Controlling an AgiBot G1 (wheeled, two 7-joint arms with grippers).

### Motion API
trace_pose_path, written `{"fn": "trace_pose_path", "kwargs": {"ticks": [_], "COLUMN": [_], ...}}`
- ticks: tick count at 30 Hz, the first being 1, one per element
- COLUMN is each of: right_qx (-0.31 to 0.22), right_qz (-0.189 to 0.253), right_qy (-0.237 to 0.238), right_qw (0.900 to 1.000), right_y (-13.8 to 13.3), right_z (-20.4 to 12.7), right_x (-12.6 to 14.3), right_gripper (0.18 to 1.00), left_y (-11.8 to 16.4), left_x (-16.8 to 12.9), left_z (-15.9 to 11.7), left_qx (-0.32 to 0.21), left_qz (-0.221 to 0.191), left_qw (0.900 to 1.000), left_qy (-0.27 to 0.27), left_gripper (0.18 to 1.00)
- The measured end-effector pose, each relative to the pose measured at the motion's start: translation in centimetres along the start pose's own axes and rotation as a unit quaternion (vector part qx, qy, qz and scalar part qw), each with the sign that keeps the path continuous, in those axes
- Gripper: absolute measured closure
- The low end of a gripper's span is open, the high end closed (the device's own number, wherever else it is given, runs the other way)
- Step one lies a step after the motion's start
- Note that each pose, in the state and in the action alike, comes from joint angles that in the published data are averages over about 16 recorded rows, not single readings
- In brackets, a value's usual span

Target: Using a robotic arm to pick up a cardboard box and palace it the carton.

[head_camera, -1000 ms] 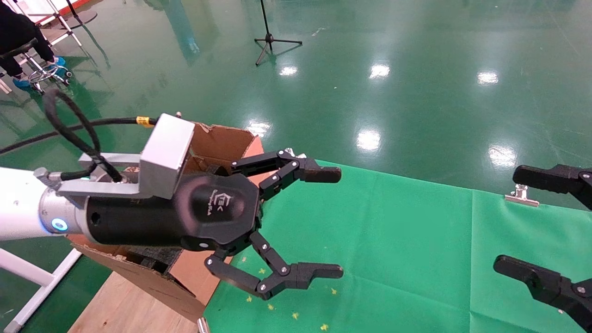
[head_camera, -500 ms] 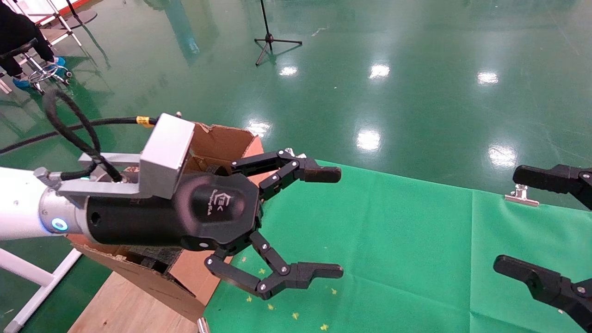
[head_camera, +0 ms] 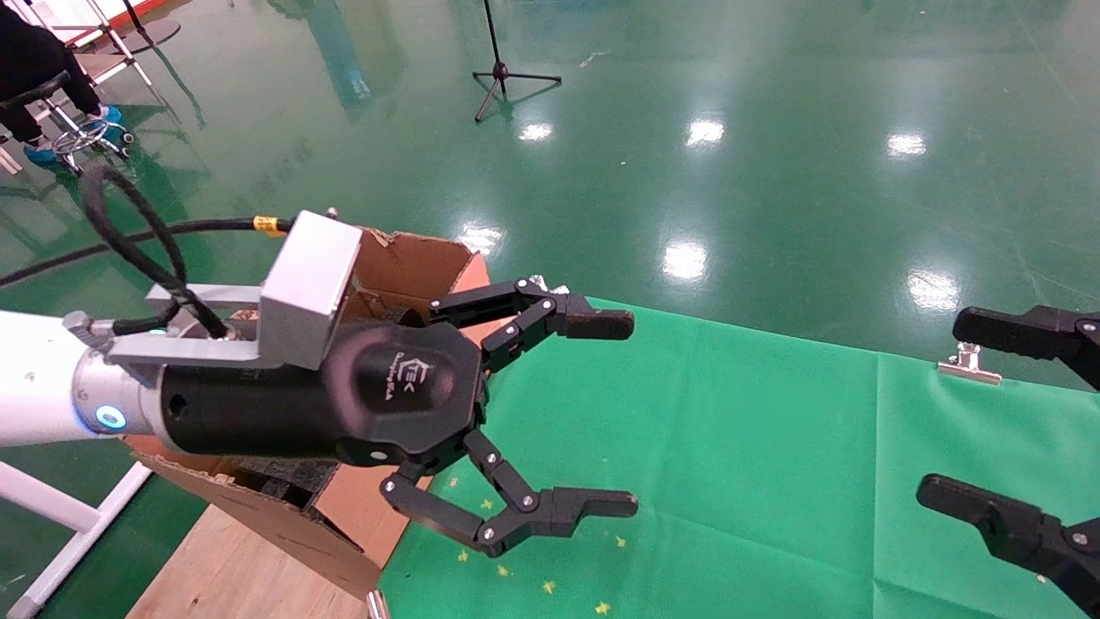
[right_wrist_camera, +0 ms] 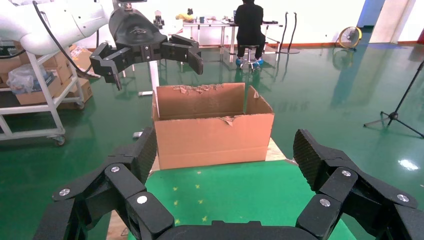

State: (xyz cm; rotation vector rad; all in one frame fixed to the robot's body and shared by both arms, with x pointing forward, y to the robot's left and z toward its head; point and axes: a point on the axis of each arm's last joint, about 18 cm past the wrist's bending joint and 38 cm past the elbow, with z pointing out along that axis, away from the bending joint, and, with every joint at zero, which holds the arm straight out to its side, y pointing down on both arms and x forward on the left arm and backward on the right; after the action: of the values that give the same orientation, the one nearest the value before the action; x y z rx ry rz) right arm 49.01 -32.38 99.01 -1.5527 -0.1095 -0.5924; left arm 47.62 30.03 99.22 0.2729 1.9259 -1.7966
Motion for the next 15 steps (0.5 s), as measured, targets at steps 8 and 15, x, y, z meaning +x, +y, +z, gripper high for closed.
{"fn": "trace_pose_path", "kwargs": {"ticks": [8, 15], "right_qx": [0.0, 0.0], "right_qz": [0.0, 0.0], "right_qy": [0.0, 0.0], "right_qw": [1.0, 1.0], "right_y": [0.0, 0.0], "right_z": [0.0, 0.0], "right_x": [0.0, 0.0], "right_gripper": [0.178, 0.178], "left_y": [0.0, 0.0], "left_x": [0.0, 0.0], "left_z": [0.0, 0.0], "left_qx": [0.0, 0.0], "left_qz": [0.0, 0.0], "left_qw": [1.0, 1.0], "left_qy": [0.0, 0.0], "left_gripper": [0.184, 0.184]}}
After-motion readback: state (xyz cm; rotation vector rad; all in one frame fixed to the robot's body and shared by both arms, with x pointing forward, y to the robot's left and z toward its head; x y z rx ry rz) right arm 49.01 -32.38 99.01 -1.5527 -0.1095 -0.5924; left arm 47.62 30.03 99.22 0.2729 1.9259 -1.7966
